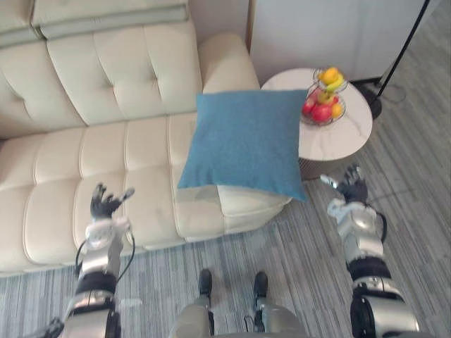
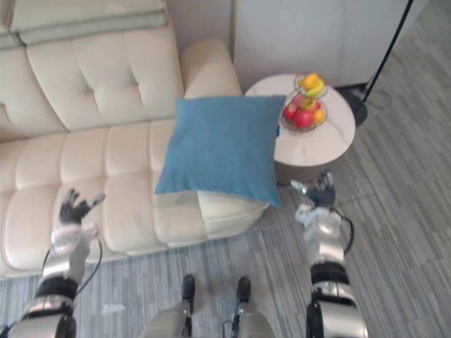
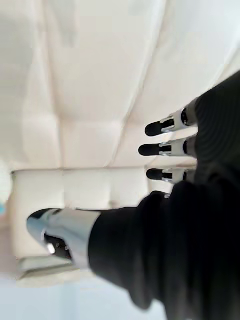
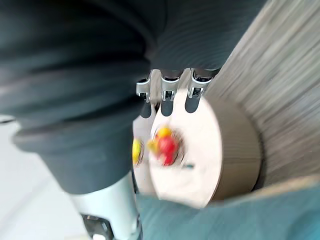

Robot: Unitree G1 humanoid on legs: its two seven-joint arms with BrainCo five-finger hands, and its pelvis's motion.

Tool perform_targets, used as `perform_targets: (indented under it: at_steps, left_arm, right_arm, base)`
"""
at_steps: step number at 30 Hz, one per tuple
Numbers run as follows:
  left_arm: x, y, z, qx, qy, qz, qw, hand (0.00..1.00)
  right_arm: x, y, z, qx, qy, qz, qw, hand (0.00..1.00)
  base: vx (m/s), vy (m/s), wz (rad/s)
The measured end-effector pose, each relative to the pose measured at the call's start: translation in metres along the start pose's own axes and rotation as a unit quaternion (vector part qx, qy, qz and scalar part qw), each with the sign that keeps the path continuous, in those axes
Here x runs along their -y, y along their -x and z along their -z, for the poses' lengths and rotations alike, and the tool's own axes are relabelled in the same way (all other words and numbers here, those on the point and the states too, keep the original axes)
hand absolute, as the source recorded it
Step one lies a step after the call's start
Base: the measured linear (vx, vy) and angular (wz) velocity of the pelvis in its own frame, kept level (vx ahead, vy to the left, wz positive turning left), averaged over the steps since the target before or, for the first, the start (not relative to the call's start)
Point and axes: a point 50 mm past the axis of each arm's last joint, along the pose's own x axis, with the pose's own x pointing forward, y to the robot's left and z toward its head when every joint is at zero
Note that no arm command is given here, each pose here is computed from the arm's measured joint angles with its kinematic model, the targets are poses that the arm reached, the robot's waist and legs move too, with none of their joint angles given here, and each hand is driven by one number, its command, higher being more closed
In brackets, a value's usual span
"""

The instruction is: Pick up cushions and gather them together orderly.

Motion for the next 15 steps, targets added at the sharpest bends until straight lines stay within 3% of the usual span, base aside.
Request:
perform_targets:
  at_steps: [7,15]
  left_arm:
    - [0.060,-0.021,-0.066,0.074,0.007,0.065,0.995,0.00]
    - [0.113,-0.019,-0.066,0.041,-0.019,0.121,0.992,0.00]
  right_arm:
    - [-0.045,-0.021,-0.039,0.037,-0.016,-0.046,0.998,0.00]
    - [-0.086,-0.033,-0.059,0.027,0.019,-0.088,0.996,0.00]
  base:
    - [0.02,0.022,-0.05]
    - [-0.01,-0.007,-0.01]
